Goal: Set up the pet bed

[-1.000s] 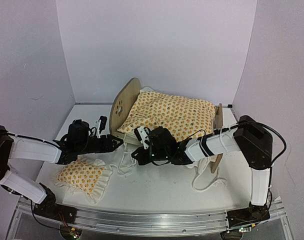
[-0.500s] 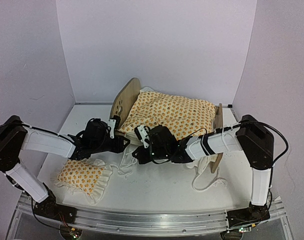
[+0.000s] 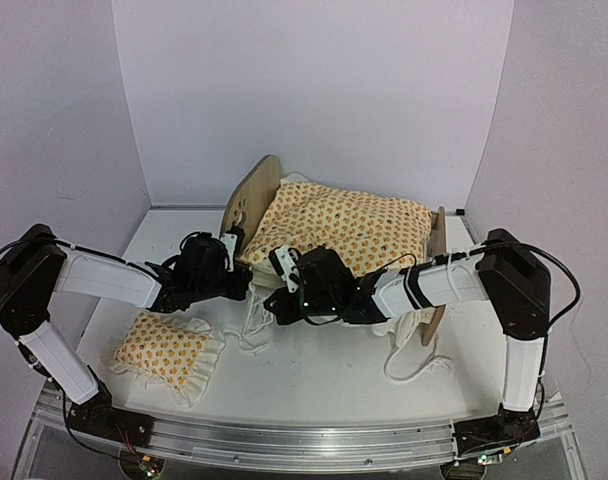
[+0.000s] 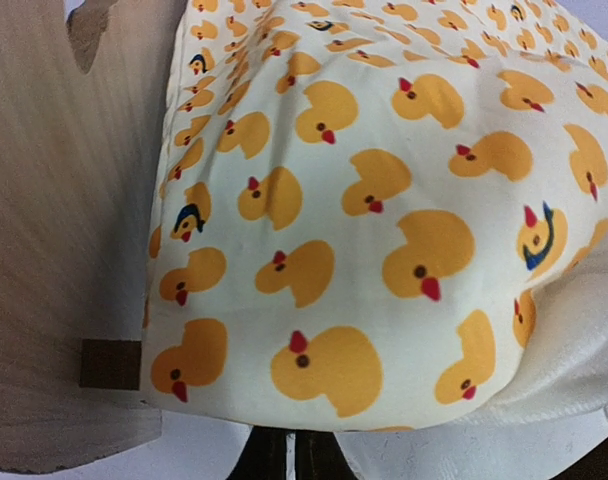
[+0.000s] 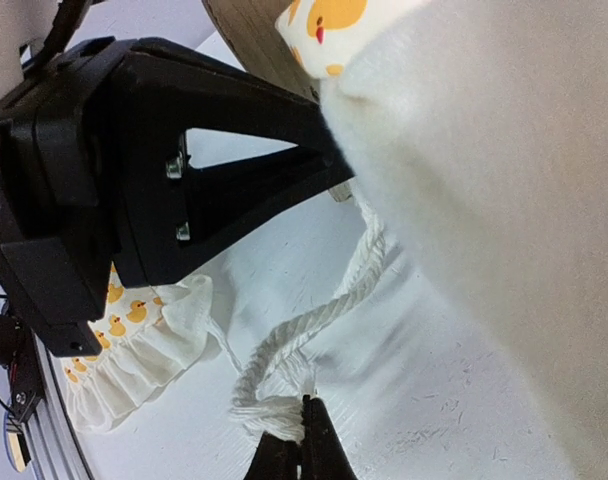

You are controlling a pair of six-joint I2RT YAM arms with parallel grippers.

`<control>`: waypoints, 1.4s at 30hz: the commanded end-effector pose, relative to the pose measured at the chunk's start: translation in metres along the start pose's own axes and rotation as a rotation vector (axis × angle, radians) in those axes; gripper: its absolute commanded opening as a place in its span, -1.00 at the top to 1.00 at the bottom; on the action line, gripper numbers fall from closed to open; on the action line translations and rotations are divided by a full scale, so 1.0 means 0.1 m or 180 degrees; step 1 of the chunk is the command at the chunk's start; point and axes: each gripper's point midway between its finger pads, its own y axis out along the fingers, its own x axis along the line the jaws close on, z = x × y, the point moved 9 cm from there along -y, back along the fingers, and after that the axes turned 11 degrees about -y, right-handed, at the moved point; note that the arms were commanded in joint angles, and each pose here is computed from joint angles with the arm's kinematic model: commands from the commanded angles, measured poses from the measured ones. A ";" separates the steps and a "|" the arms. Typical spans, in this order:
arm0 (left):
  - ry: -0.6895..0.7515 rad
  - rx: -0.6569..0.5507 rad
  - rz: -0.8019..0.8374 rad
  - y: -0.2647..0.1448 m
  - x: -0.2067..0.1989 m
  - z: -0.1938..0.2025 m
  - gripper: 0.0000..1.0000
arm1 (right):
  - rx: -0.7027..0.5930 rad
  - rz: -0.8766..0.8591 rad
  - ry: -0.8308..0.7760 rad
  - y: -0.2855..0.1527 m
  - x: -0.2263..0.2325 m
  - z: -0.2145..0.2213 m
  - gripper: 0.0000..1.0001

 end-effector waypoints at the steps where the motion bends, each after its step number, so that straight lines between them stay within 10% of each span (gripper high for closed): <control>1: 0.0021 -0.0268 0.0199 -0.14 -0.16 -0.28 1.00 | -0.0589 0.0089 -0.0083 -0.15 0.09 -0.59 1.00; 19: -0.0373 0.0011 0.0781 -0.45 0.00 -0.25 1.00 | -0.0856 0.0532 0.0018 0.31 -0.15 -0.67 1.00; 35: -0.0490 0.0225 0.1050 -0.44 -0.02 -0.24 1.00 | -0.1248 -0.0277 -0.0267 0.61 -0.30 -0.68 1.00; 42: -0.0549 0.0239 0.1036 -0.54 0.09 -0.25 0.40 | -0.1363 -0.0592 -0.0405 0.55 -0.49 -0.66 1.00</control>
